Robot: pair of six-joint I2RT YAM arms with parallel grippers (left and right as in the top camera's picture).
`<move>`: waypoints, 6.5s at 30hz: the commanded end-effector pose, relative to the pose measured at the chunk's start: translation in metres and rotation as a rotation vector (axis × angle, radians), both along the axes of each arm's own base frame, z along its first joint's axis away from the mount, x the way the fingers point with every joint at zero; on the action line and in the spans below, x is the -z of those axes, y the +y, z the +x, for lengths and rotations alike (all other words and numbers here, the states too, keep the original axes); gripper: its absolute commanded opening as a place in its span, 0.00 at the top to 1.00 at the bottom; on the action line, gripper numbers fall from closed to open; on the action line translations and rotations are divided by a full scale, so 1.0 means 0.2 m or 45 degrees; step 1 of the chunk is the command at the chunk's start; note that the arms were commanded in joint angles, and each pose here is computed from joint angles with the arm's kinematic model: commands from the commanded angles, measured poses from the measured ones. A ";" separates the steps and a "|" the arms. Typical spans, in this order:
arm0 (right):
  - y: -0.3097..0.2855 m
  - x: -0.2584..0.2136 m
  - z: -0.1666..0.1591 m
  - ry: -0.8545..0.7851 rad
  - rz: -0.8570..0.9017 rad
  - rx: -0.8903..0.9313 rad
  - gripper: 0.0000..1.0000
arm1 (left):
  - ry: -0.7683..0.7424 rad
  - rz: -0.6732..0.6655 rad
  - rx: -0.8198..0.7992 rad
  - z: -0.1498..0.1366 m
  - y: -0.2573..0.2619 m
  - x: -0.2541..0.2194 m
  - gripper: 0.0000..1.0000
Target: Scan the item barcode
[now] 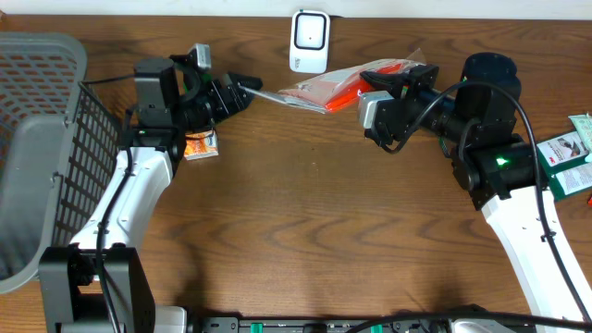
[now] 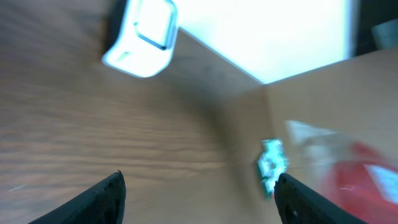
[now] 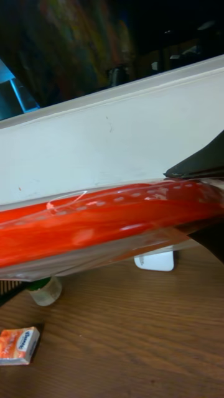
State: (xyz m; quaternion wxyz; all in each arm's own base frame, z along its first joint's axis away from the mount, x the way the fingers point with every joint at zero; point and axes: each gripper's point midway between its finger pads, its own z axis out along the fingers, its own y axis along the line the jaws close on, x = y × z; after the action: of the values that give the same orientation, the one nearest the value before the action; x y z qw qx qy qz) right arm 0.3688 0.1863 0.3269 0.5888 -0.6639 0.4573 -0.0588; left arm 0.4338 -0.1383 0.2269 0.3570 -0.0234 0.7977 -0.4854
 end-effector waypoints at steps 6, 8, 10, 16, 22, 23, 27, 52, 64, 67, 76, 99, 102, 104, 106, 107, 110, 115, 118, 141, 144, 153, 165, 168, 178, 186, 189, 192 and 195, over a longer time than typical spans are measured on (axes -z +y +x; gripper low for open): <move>-0.01 -0.04 -0.01 -0.018 0.001 0.028 0.99 | 0.371 -0.351 0.028 -0.07 -0.08 -0.05 0.24; -0.01 -0.03 0.00 -0.019 -0.004 0.042 0.99 | 0.477 -0.427 0.052 -0.10 -0.10 -0.06 0.24; -0.02 -0.03 0.01 -0.021 -0.009 0.056 0.99 | 0.560 -0.483 0.086 -0.13 -0.12 -0.07 0.23; -0.03 -0.02 0.01 -0.011 -0.016 0.069 0.99 | 0.671 -0.551 0.160 -0.19 -0.15 -0.10 0.24; -0.04 -0.01 0.02 -0.001 -0.029 0.095 0.99 | 0.810 -0.612 0.176 -0.22 -0.21 -0.10 0.28; -0.04 0.00 0.02 0.003 -0.030 0.094 0.99 | 0.829 -0.618 0.184 -0.23 -0.23 -0.11 0.28; -0.04 0.01 0.02 0.017 -0.033 0.094 0.99 | 0.870 -0.621 0.212 -0.26 -0.29 -0.11 0.28; -0.08 0.05 0.03 0.048 -0.070 0.159 0.99 | 0.699 -0.768 0.256 -0.22 -0.45 -0.38 0.56; -0.12 0.07 0.05 0.060 -0.098 0.215 0.99 | 1.019 -0.673 0.270 -0.33 -0.44 -0.14 0.30; -0.13 0.08 0.06 0.061 -0.109 0.238 0.99 | 1.061 -0.682 0.284 -0.34 -0.45 -0.14 0.30; -0.13 0.08 0.06 0.067 -0.110 0.245 0.99 | 1.104 -0.698 0.292 -0.36 -0.46 -0.14 0.35; -0.16 0.09 0.08 0.069 -0.130 0.289 0.99 | 0.993 -0.658 0.553 -0.50 -0.62 -0.27 0.30; -0.14 0.06 0.07 0.059 -0.082 0.264 0.99 | 0.885 -0.661 0.488 -0.41 -0.51 -0.27 0.30; -0.10 0.01 0.07 0.078 0.013 0.231 0.99 | 0.845 -0.669 0.445 -0.36 -0.43 -0.27 0.30; -0.07 -0.03 0.07 0.092 0.096 0.222 0.99 | 0.822 -0.675 0.415 -0.33 -0.38 -0.27 0.30; -0.07 -0.05 0.07 0.095 0.127 0.228 0.99 | 0.809 -0.676 0.402 -0.32 -0.35 -0.27 0.30; -0.07 -0.10 0.10 0.086 0.204 0.246 0.99 | 0.783 -0.679 0.375 -0.29 -0.31 -0.27 0.30; -0.05 -0.22 0.14 0.058 0.355 0.266 0.99 | 0.766 -0.681 0.347 -0.27 -0.29 -0.27 0.25; -0.05 -0.27 0.16 0.041 0.422 0.267 0.99 | 0.746 -0.675 0.341 -0.26 -0.29 -0.27 0.24; -0.02 -0.28 0.23 0.137 0.601 0.273 0.99 | 0.781 -0.725 0.244 -0.21 -0.28 -0.27 0.23; -0.01 -0.25 0.25 0.160 0.597 0.278 0.99 | 0.786 -0.776 0.260 -0.21 -0.29 -0.34 0.24; 0.00 -0.23 0.26 0.177 0.600 0.271 0.99 | 0.441 -0.887 0.415 -0.27 -0.33 -0.69 0.25; 0.00 -0.25 0.25 0.180 0.618 0.252 0.99 | 0.433 -0.851 0.454 -0.30 -0.39 -0.67 0.25; 0.01 -0.26 0.25 0.161 0.626 0.238 0.99 | 0.483 -0.834 0.458 -0.31 -0.44 -0.63 0.25; 0.03 -0.26 0.27 0.147 0.631 0.216 0.99 | 0.564 -0.816 0.434 -0.30 -0.47 -0.56 0.25; 0.03 -0.32 0.27 0.089 0.663 0.197 0.99 | 0.546 -0.799 0.432 -0.30 -0.47 -0.55 0.25; 0.03 -0.32 0.27 0.103 0.672 0.196 0.99 | 0.559 -0.793 0.425 -0.29 -0.47 -0.53 0.25; 0.03 -0.33 0.26 0.099 0.681 0.181 0.99 | 0.558 -0.794 0.424 -0.29 -0.47 -0.53 0.25; 0.04 -0.38 0.26 0.078 0.717 0.163 0.99 | 0.558 -0.794 0.424 -0.29 -0.47 -0.53 0.25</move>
State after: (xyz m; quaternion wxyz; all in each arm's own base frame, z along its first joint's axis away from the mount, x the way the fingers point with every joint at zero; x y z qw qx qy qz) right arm 0.4237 0.1881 0.3955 0.7243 -0.4541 0.5179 0.0298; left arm 0.3829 -0.2284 0.3196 0.0603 -0.1335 0.6623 -0.7348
